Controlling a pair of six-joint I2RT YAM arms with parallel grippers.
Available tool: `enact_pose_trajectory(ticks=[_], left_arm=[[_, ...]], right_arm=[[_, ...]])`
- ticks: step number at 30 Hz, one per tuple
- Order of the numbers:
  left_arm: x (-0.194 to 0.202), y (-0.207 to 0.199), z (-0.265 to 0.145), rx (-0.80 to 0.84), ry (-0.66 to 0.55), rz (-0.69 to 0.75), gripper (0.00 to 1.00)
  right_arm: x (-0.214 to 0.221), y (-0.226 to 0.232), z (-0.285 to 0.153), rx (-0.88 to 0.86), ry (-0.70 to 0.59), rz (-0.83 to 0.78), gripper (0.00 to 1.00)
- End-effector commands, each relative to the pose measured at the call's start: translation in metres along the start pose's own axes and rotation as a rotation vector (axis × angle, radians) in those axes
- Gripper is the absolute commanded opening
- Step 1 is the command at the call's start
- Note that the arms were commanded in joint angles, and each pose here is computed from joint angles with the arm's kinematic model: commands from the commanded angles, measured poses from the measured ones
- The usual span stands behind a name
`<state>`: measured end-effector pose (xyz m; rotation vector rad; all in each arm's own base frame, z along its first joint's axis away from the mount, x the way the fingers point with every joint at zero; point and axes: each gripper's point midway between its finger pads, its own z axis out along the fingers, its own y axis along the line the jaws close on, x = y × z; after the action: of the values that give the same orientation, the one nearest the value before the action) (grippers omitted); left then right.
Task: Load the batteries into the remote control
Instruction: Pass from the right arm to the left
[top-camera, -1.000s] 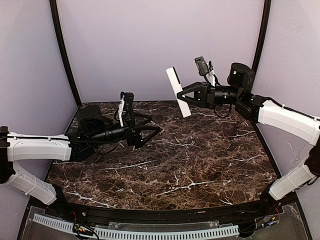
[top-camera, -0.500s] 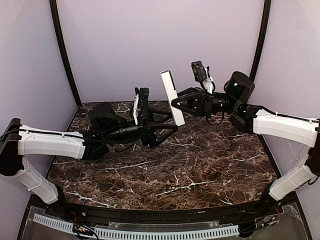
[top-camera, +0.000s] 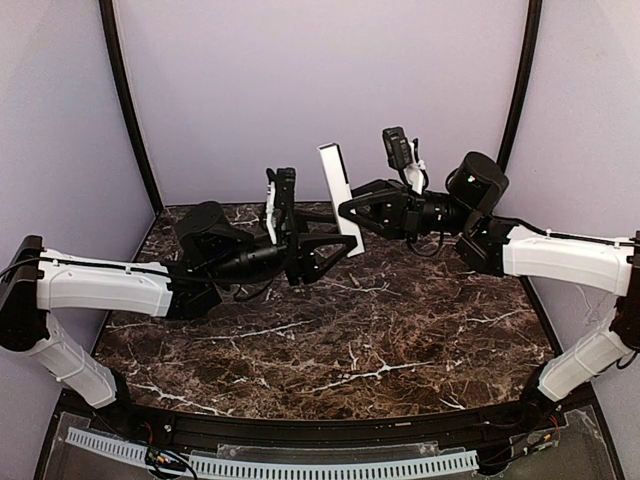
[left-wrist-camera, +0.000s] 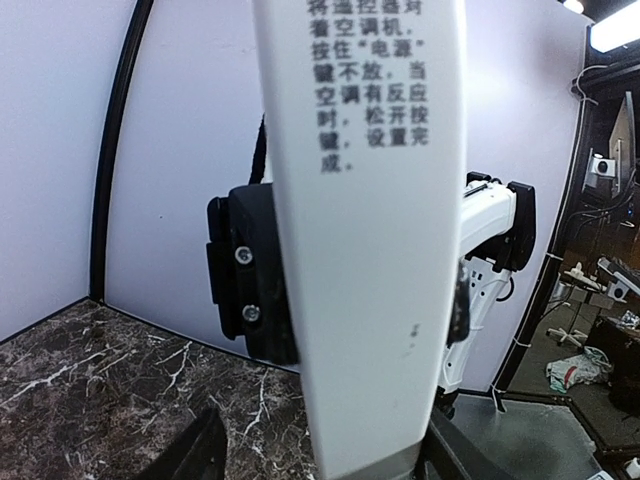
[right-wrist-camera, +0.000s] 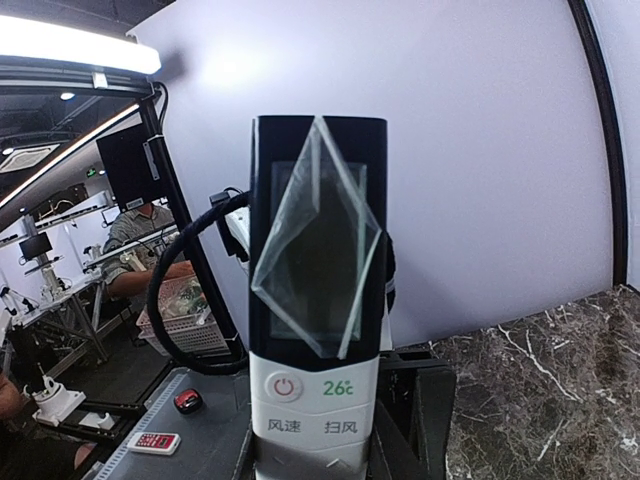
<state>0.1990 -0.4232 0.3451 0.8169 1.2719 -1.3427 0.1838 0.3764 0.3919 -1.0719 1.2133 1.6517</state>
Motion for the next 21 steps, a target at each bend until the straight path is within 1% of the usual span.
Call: enact_pose_trajectory(ticks=[1, 6, 7, 8, 10, 12, 13, 14, 15, 16, 17, 18, 19, 20, 21], left_arm=[[-0.017, -0.005, 0.005, 0.012, -0.049, 0.028, 0.58], [-0.017, -0.006, 0.008, 0.025, -0.054, 0.026, 0.47], [-0.016, -0.006, 0.008, 0.025, -0.053, 0.028, 0.41], [-0.016, -0.006, 0.008, 0.023, -0.049, 0.028, 0.38], [-0.014, -0.005, 0.007, 0.019, -0.042, 0.033, 0.24], [-0.013, -0.005, 0.005, 0.013, -0.036, 0.036, 0.16], [-0.015, -0.005, 0.004, 0.009, -0.038, 0.040, 0.14], [-0.012, -0.005, 0.003, 0.003, -0.028, 0.036, 0.12], [-0.011, -0.004, 0.001, -0.007, -0.021, 0.033, 0.11], [-0.012, -0.004, -0.001, -0.011, -0.020, 0.036, 0.08], [-0.008, -0.001, -0.002, -0.030, -0.004, 0.029, 0.07], [-0.009, 0.000, -0.003, -0.039, 0.001, 0.035, 0.04], [-0.003, 0.004, -0.004, -0.065, 0.032, 0.027, 0.02], [-0.004, 0.005, -0.006, -0.076, 0.042, 0.041, 0.01], [0.005, 0.010, -0.008, -0.107, 0.084, 0.033, 0.01]], right_arm=[[-0.001, 0.001, 0.003, -0.007, -0.032, -0.028, 0.00], [0.003, -0.001, 0.002, -0.006, -0.035, -0.025, 0.00], [0.003, -0.001, 0.001, -0.005, -0.034, -0.024, 0.00], [0.003, 0.000, 0.001, -0.005, -0.035, -0.025, 0.00], [0.004, 0.000, 0.000, 0.001, -0.032, -0.030, 0.00], [0.005, -0.003, -0.002, 0.025, -0.023, -0.023, 0.00], [0.005, -0.003, -0.002, 0.038, -0.020, -0.026, 0.04], [0.005, -0.003, -0.003, 0.051, -0.015, -0.037, 0.20], [0.005, -0.002, -0.005, 0.060, -0.011, -0.039, 0.29], [0.004, -0.004, -0.008, 0.084, -0.012, -0.050, 0.44], [0.002, -0.005, -0.011, 0.108, -0.012, -0.057, 0.55], [0.001, -0.005, -0.014, 0.136, -0.011, -0.064, 0.63], [-0.003, -0.004, -0.018, 0.165, -0.010, -0.076, 0.70], [-0.004, -0.006, -0.022, 0.200, -0.003, -0.082, 0.78], [-0.005, -0.008, -0.026, 0.242, 0.005, -0.092, 0.83]])
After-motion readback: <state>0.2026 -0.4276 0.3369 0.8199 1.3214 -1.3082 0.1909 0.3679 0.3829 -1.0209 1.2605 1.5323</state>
